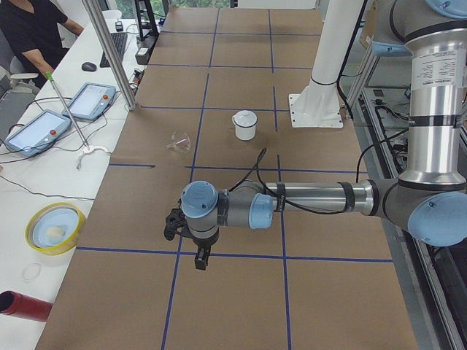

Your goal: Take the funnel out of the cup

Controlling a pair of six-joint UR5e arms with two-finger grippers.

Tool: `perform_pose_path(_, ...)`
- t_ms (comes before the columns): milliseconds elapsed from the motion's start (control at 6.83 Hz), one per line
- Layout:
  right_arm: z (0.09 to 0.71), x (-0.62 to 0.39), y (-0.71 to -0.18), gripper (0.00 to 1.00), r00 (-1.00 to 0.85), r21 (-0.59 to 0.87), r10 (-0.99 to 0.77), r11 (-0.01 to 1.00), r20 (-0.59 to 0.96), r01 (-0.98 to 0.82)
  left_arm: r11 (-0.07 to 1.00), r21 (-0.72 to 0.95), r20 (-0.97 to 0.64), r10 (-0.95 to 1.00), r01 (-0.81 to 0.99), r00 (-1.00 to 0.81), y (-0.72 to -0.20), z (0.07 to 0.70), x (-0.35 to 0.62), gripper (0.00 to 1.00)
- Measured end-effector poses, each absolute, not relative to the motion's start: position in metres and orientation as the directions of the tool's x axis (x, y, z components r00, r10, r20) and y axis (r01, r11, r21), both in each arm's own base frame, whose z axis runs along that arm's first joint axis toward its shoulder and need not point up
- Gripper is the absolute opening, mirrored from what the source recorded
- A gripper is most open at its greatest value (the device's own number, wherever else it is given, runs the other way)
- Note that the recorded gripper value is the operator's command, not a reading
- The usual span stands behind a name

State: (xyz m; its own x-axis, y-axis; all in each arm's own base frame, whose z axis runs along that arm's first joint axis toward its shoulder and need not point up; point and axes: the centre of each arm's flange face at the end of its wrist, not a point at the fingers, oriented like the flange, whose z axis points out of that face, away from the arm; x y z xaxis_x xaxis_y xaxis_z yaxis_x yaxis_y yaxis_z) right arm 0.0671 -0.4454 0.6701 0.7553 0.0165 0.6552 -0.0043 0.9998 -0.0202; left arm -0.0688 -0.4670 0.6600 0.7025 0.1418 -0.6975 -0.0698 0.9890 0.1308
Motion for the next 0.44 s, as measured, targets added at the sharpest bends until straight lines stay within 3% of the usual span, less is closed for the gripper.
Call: perform_pose_path(439, 0.67, 0.0671, -0.4454, 1.0, 0.755, -0.02, 0.016, 1.0, 0.655, -0.004, 0.989, 0.133, -0.696, 0.145, -0.071, 0.703, -0.467, 0.6595, -0.0689, 1.0)
